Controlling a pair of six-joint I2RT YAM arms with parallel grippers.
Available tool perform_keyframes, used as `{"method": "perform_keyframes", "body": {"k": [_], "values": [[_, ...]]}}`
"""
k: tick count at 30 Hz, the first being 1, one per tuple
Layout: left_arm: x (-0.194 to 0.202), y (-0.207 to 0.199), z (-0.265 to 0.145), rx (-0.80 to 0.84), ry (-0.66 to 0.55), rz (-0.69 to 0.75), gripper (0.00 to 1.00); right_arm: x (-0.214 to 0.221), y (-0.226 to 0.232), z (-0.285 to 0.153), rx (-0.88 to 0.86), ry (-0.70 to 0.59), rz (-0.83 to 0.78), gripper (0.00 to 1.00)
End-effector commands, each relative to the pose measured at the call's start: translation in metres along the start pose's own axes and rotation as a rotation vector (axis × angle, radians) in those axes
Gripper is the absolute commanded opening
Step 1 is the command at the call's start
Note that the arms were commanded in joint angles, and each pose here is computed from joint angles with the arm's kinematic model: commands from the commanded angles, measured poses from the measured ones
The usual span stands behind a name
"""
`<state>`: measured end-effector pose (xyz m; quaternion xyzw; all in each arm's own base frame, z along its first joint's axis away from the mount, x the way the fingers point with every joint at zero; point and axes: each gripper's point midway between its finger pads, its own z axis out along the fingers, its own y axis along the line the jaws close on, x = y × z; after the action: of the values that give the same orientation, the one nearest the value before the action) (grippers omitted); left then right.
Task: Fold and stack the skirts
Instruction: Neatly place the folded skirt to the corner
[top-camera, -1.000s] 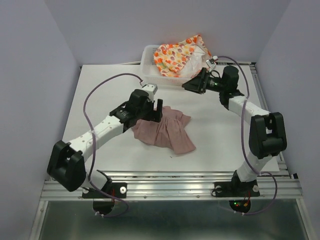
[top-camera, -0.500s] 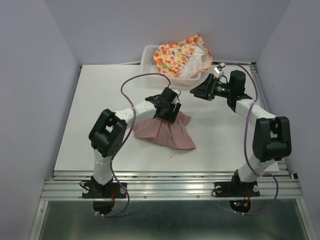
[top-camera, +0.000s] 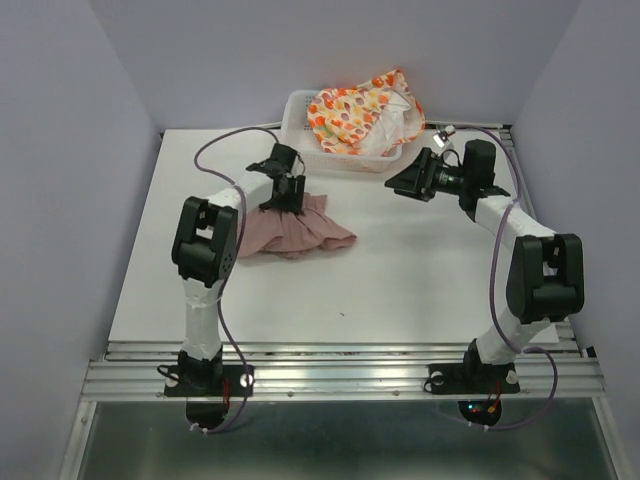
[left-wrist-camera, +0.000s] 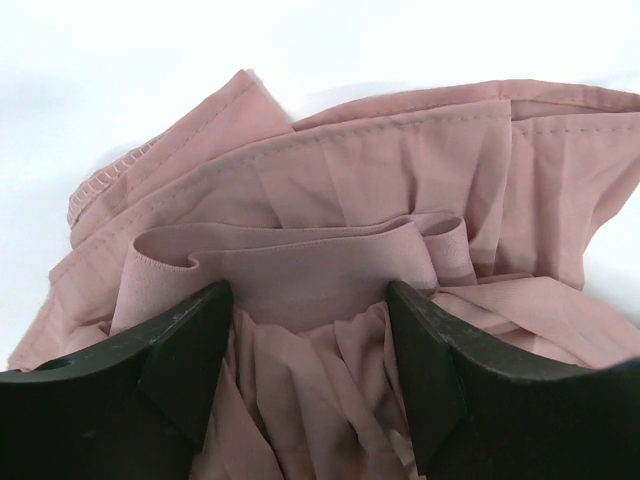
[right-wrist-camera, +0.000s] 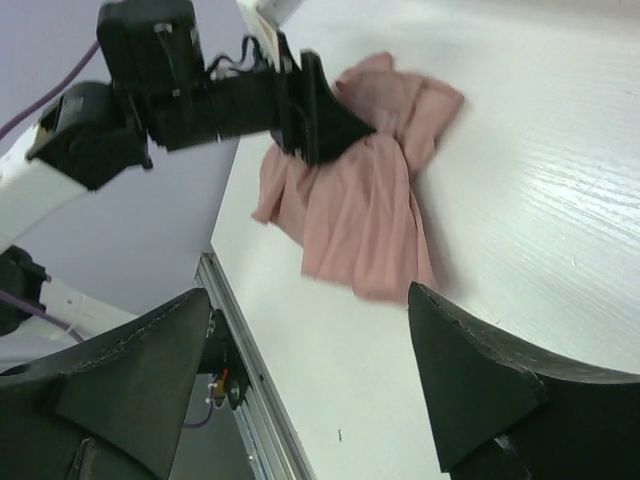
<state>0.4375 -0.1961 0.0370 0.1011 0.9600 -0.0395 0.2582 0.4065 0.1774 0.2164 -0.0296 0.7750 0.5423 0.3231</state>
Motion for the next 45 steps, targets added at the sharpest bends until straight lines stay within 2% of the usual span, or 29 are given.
{"method": "perform_keyframes", "body": {"k": [1, 3, 5, 6, 8, 11, 12, 13, 15, 19, 24, 26, 28, 30, 33, 35, 38, 41, 45], "values": [[0.007, 0.111, 0.01, -0.2, 0.103, -0.036, 0.74, -0.015, 0.012, -0.005, -0.007, -0.025, -0.083, 0.85], [-0.01, 0.138, 0.011, -0.221, 0.065, 0.008, 0.75, -0.013, 0.01, -0.006, 0.001, -0.022, -0.076, 0.85], [-0.012, 0.167, 0.018, -0.234, 0.088, 0.042, 0.75, -0.011, 0.008, -0.006, 0.006, -0.018, -0.072, 0.85], [-0.033, 0.175, 0.015, -0.235, 0.048, 0.051, 0.76, -0.01, 0.007, -0.006, 0.009, -0.017, -0.07, 0.86], [-0.033, 0.195, 0.03, -0.176, 0.077, 0.085, 0.77, -0.008, 0.005, -0.006, 0.011, -0.013, -0.068, 0.86], [-0.065, 0.214, 0.041, -0.169, 0.031, 0.13, 0.79, -0.007, 0.003, -0.006, 0.019, -0.01, -0.073, 0.86], [-0.089, 0.223, 0.033, -0.175, -0.018, 0.16, 0.8, -0.006, 0.002, -0.006, 0.026, -0.006, -0.067, 0.86], [-0.087, 0.226, 0.047, -0.168, -0.003, 0.175, 0.82, -0.005, 0.001, -0.007, 0.029, -0.004, -0.074, 0.87], [-0.109, 0.235, 0.046, -0.187, -0.048, 0.248, 0.82, -0.003, 0.0, -0.007, 0.037, -0.001, -0.07, 0.88], [-0.118, 0.249, 0.062, -0.233, -0.09, 0.363, 0.87, -0.001, -0.002, -0.008, 0.044, 0.002, -0.068, 0.88], [-0.141, 0.259, 0.069, -0.281, -0.188, 0.418, 0.93, 0.0, -0.001, -0.009, 0.045, 0.0, -0.066, 0.89], [-0.154, 0.265, 0.061, -0.306, -0.237, 0.416, 0.98, 0.0, -0.001, -0.009, 0.044, 0.001, -0.066, 0.89], [-0.173, 0.268, 0.049, -0.33, -0.295, 0.422, 0.98, -0.002, 0.003, -0.01, 0.039, -0.003, -0.076, 0.89], [-0.201, 0.269, 0.019, -0.362, -0.385, 0.42, 0.98, -0.004, 0.009, -0.011, 0.034, -0.01, -0.089, 0.9], [-0.25, 0.264, -0.063, -0.414, -0.575, 0.427, 0.98, -0.008, 0.019, -0.014, 0.02, -0.019, -0.109, 0.92], [-0.271, 0.262, -0.102, -0.446, -0.664, 0.428, 0.98, -0.009, 0.023, -0.016, 0.016, -0.023, -0.116, 0.93], [-0.299, 0.26, -0.183, -0.507, -0.801, 0.401, 0.98, -0.011, 0.033, -0.02, 0.007, -0.033, -0.137, 0.93], [-0.304, 0.247, -0.256, -0.525, -0.895, 0.359, 0.98, -0.011, 0.041, -0.024, -0.001, -0.042, -0.157, 0.95], [-0.262, 0.218, -0.267, -0.435, -0.813, 0.265, 0.98, -0.01, 0.047, -0.027, -0.005, -0.048, -0.168, 0.98]]}}
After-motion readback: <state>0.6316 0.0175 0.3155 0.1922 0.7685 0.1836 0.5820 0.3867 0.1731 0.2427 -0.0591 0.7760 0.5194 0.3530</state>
